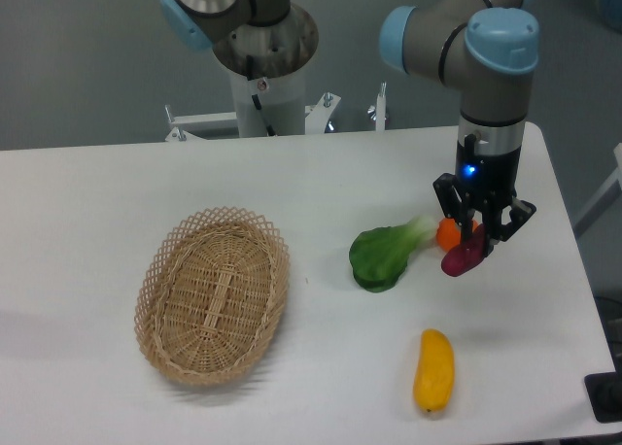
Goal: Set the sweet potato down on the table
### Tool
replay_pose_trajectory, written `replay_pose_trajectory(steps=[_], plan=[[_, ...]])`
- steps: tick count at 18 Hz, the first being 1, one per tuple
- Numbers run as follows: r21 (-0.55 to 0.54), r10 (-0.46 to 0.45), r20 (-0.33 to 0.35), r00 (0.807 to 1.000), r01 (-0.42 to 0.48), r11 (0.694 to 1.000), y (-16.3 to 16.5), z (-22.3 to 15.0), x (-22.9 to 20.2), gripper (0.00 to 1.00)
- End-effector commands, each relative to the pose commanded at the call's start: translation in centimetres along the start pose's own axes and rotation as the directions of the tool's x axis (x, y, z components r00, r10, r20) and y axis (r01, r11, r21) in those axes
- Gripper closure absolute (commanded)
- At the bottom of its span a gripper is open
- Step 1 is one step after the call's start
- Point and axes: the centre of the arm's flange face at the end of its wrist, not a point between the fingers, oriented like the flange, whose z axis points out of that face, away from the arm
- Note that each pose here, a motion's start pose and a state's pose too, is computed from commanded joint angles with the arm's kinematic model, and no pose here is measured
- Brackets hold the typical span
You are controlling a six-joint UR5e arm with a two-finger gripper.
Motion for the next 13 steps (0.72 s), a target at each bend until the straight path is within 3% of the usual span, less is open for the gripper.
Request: replay_pose_trajectory(steps=[13], plan=[[-0.001, 0.001, -0.010, 1.000, -0.001, 1.000, 0.16, 0.53, 0.40, 0.70]])
